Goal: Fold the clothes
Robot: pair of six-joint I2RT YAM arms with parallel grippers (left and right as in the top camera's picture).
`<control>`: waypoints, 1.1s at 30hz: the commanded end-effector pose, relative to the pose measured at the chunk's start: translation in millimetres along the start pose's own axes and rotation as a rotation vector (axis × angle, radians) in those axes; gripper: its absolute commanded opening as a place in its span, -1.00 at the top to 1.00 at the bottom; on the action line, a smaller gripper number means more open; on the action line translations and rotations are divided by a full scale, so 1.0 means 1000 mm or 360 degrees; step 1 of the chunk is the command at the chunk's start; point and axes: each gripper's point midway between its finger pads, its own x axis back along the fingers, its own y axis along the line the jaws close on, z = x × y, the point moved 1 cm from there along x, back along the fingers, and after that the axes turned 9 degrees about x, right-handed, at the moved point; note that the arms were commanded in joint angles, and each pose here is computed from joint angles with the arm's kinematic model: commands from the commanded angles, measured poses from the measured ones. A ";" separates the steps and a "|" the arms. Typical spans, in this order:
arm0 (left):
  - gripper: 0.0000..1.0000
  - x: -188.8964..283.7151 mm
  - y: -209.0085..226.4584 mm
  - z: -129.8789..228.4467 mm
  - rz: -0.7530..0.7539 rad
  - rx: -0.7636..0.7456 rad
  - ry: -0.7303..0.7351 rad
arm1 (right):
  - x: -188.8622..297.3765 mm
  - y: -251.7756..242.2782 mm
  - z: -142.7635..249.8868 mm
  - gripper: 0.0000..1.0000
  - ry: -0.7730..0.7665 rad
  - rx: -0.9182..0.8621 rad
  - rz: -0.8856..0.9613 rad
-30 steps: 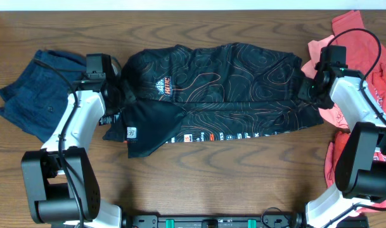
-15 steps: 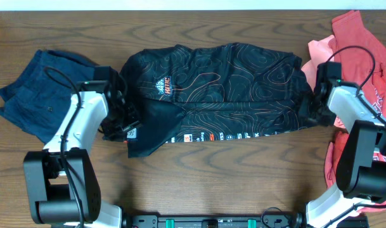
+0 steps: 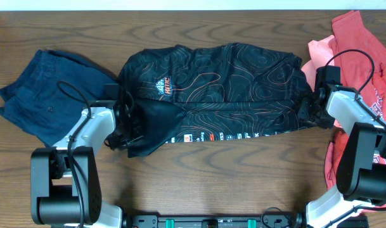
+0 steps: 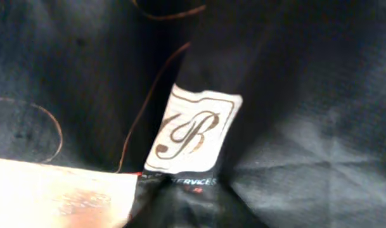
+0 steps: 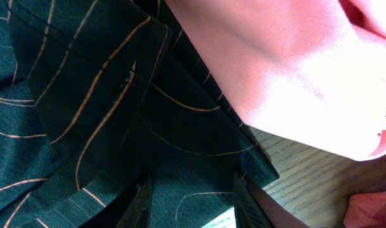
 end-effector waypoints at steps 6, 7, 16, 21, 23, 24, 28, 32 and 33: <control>0.88 0.005 -0.003 -0.001 0.0017 -0.0009 -0.0006 | -0.011 -0.004 0.020 0.19 0.0099 0.0018 0.0038; 0.88 0.006 -0.003 -0.001 0.0016 -0.0010 -0.0005 | -0.011 -0.004 0.020 0.19 0.0099 0.0018 0.0038; 0.57 0.024 0.009 -0.004 -0.0148 -0.0047 -0.0002 | -0.011 -0.004 0.020 0.18 0.0099 0.0018 0.0038; 0.57 0.018 0.016 0.005 -0.0179 -0.0042 0.0039 | -0.011 -0.004 0.020 0.18 0.0099 0.0018 0.0038; 0.57 0.012 0.019 0.007 -0.0185 -0.0041 0.0040 | -0.011 -0.004 0.020 0.18 0.0099 0.0018 0.0038; 0.57 0.009 0.022 0.008 -0.0195 -0.0040 0.0037 | -0.011 -0.004 0.020 0.17 0.0100 0.0018 0.0038; 0.41 0.002 0.027 0.013 -0.0218 -0.0023 0.0045 | -0.011 -0.004 0.020 0.16 0.0101 0.0018 0.0037; 0.16 0.002 0.028 0.014 -0.0221 -0.0023 0.0050 | -0.011 -0.004 0.021 0.17 0.0106 0.0019 0.0038; 0.16 0.001 0.028 0.014 -0.0219 -0.0023 0.0047 | -0.011 -0.004 0.021 0.17 0.0109 0.0019 0.0039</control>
